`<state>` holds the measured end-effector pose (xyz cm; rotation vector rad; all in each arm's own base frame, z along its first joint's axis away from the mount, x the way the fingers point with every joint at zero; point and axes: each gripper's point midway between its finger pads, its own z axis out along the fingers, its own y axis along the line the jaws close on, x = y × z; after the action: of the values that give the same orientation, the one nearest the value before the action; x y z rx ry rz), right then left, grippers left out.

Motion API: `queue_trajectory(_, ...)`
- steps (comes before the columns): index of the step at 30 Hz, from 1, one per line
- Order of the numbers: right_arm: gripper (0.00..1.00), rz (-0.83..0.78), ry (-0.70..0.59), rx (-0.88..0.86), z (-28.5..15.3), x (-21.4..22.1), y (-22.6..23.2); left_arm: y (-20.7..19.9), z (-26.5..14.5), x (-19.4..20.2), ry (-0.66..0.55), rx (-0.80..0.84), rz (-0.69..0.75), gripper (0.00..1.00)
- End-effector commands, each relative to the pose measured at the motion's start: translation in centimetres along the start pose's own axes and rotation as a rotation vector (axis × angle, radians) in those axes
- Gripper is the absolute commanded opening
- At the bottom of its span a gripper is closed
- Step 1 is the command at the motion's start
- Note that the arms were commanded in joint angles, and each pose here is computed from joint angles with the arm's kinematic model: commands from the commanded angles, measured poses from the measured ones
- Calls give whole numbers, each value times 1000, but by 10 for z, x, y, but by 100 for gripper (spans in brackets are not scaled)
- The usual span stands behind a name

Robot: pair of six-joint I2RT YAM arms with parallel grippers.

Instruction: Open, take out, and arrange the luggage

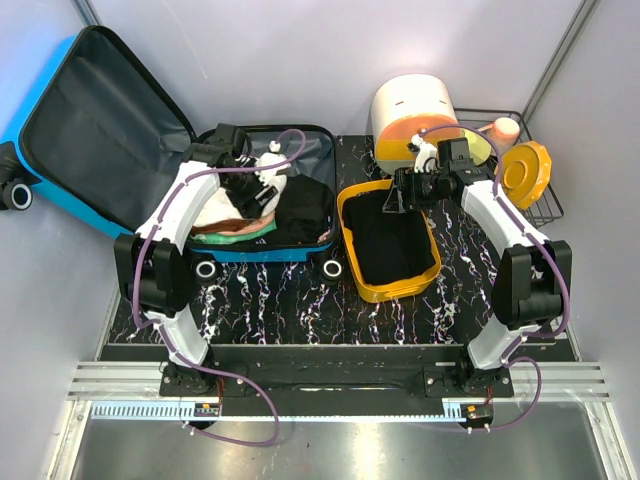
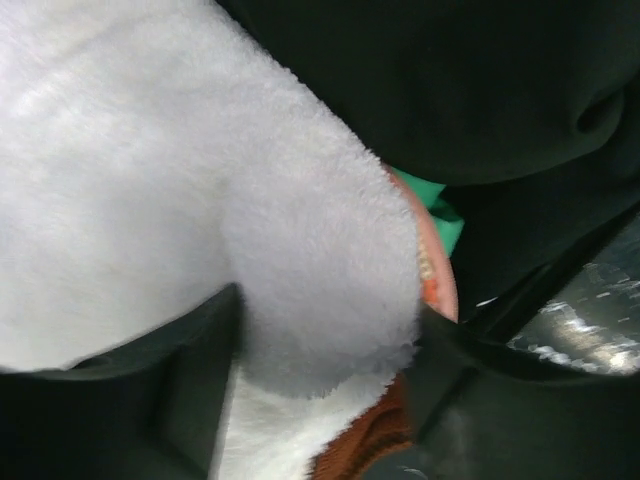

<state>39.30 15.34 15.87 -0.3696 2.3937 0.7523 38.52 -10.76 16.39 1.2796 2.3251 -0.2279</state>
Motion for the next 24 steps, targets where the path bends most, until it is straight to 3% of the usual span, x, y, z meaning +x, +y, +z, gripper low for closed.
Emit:
queue_trajectory(1, 80, -25, -53, -23, -6, -22, 10, 19, -18, -20, -61, -55, 91, 48)
queue_trajectory(2, 80, -28, -54, -22, -5, -23, 10, 20, -21, -24, -78, -46, 84, 40)
queue_trajectory(3, 81, -30, -60, -23, -6, -25, 10, 25, -32, -36, -115, -57, 76, 24)
queue_trajectory(6, 82, -42, -77, -23, -7, -32, 11, 27, -57, -63, -205, -31, 4, 0)
queue_trajectory(17, 85, -29, -95, -53, -11, -40, 20, 2, -125, -149, -527, 142, -348, 0)
queue_trajectory(18, 85, -30, -92, -54, -10, -39, 20, -5, -125, -152, -527, 175, -413, 0)
queue_trajectory(21, 85, -16, -76, -51, -12, -34, 20, -34, -118, -163, -526, 243, -454, 0)
queue_trajectory(23, 84, -6, -67, -56, -13, -31, 20, -59, -119, -177, -555, 257, -408, 0)
queue_trajectory(24, 83, 1, -55, -59, -13, -27, 20, -73, -107, -174, -521, 301, -470, 0)
